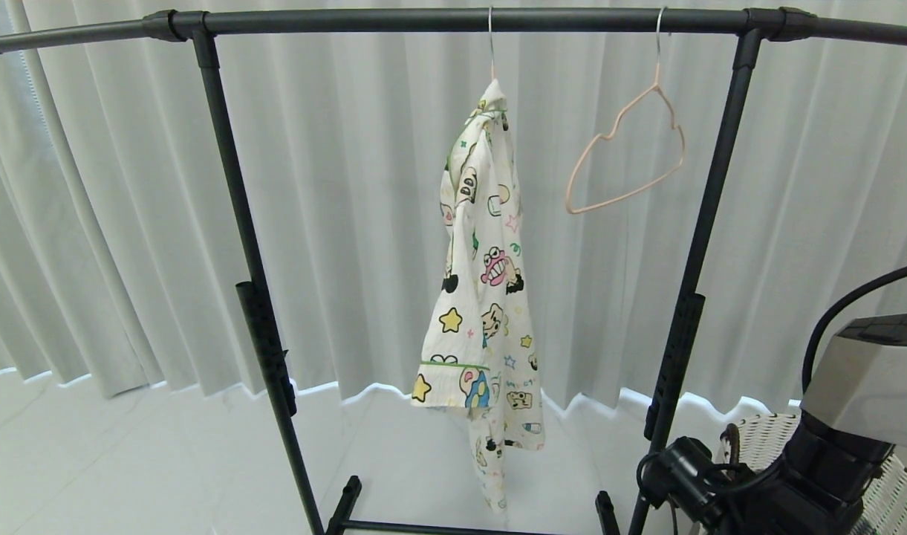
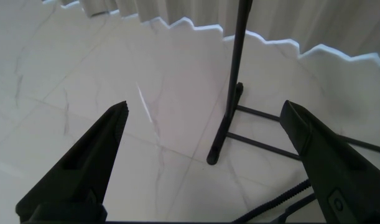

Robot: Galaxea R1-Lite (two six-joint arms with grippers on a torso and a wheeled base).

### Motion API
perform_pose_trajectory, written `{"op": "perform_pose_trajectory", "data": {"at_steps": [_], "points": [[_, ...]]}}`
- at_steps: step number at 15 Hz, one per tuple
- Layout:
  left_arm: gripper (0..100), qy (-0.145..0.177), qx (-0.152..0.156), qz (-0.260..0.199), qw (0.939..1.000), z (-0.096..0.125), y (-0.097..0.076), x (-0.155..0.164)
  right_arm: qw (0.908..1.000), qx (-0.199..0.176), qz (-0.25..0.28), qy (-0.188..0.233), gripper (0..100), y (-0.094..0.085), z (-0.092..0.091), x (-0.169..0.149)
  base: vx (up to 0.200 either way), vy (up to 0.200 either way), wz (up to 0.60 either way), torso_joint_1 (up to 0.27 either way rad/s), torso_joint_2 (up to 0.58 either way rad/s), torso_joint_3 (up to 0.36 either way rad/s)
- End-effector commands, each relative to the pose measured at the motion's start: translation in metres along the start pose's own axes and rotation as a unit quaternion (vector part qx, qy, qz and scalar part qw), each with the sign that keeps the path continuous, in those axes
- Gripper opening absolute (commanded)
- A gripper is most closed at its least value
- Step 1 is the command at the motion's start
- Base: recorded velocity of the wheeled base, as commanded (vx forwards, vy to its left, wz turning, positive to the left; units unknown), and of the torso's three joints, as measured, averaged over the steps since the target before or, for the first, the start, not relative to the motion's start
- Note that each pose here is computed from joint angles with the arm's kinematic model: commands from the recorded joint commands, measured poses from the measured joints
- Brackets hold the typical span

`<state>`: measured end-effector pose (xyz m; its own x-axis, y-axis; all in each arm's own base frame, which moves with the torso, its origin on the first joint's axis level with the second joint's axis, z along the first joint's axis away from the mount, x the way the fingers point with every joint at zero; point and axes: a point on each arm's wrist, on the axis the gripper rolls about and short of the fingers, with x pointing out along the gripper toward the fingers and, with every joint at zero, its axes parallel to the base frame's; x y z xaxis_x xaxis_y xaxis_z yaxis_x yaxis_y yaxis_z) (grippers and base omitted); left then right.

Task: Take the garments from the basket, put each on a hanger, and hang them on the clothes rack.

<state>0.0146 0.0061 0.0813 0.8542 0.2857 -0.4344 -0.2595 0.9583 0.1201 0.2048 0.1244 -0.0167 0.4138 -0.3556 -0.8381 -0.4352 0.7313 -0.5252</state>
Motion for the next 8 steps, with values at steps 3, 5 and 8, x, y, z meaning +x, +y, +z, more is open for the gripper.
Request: {"op": "perform_pose_trajectory", "data": {"at_steps": [3,5,8], "points": [[100,0.000,0.001,0.000,1.0000,0.000,0.000,0.000,0.9916,0.123,0.003,-0.040,0,-0.036,0.008,-0.058,0.000,0.000,0.00,0.000,0.00,0.000],[100,0.001,0.001,0.000,1.0000,0.000,0.000,0.000,0.9755,0.202,0.010,-0.087,0,-0.058,0.015,-0.094,0.000,0.000,0.00,0.000,0.00,0.000],[100,0.000,0.001,0.000,1.0000,0.000,0.000,0.000,0.9531,0.254,0.013,-0.164,0,-0.091,0.005,-0.147,0.000,0.000,0.00,0.000,0.00,0.000]]}}
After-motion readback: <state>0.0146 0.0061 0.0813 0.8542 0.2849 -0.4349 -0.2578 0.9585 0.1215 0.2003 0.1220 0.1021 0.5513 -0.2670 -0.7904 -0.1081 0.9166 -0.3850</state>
